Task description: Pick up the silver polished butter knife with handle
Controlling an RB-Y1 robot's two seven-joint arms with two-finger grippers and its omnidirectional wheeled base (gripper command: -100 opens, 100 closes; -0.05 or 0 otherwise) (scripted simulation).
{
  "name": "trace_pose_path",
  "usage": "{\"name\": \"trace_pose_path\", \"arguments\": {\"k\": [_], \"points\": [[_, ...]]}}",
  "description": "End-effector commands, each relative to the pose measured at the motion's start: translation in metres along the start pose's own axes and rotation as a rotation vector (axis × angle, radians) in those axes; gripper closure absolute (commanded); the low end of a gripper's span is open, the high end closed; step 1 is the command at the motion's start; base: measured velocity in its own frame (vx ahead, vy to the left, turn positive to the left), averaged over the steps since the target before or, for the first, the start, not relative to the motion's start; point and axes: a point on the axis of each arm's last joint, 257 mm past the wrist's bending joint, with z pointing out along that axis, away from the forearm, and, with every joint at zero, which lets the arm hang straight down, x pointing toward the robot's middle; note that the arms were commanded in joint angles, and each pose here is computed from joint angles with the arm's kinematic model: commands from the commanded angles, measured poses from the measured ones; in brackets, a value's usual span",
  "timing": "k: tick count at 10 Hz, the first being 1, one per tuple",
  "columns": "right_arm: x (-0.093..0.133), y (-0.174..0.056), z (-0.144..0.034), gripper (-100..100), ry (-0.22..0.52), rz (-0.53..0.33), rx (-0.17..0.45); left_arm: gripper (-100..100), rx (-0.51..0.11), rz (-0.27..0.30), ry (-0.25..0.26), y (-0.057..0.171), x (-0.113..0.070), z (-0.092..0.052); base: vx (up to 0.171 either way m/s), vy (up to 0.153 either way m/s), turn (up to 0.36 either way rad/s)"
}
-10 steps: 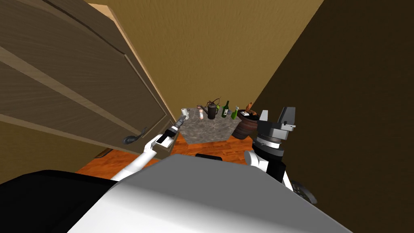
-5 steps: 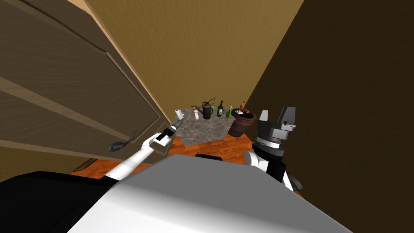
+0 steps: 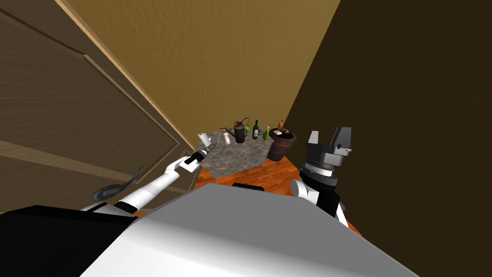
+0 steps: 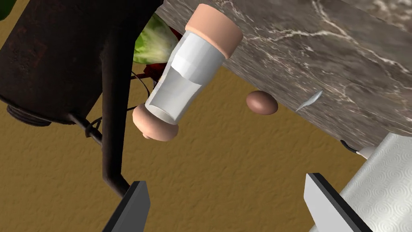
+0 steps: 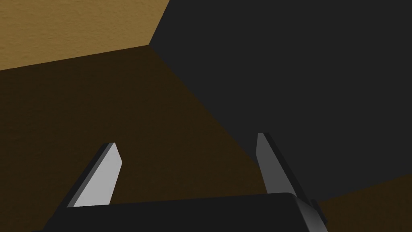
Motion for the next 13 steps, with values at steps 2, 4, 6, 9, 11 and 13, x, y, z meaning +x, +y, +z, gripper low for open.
{"name": "trace_pose_path", "arguments": {"k": [2, 4, 6, 9, 11, 13], "points": [[0.000, 0.000, 0.000, 0, 0.000, 0.000, 0.000, -100, -0.146, 0.069, 0.046, 0.056, -0.003, -0.006, 0.082, -0.019, -0.228], [0.000, 0.000, 0.000, 0, 0.000, 0.000, 0.000, -100, -0.220, 0.099, 0.067, 0.083, -0.005, -0.010, 0.078, -0.002, -0.153], [0.000, 0.000, 0.000, 0, 0.000, 0.000, 0.000, -100, -0.298, 0.128, 0.088, 0.109, -0.008, -0.017, 0.069, 0.011, -0.151], [0.000, 0.000, 0.000, 0, 0.000, 0.000, 0.000, -100, -0.420, 0.184, 0.119, 0.152, -0.019, -0.032, 0.089, 0.012, -0.162], [0.000, 0.000, 0.000, 0, 0.000, 0.000, 0.000, -100, -0.495, 0.209, 0.135, 0.177, -0.025, -0.043, 0.081, 0.025, -0.161], [0.000, 0.000, 0.000, 0, 0.000, 0.000, 0.000, -100, -0.555, 0.233, 0.148, 0.196, -0.031, -0.054, 0.090, 0.028, -0.166]]}}
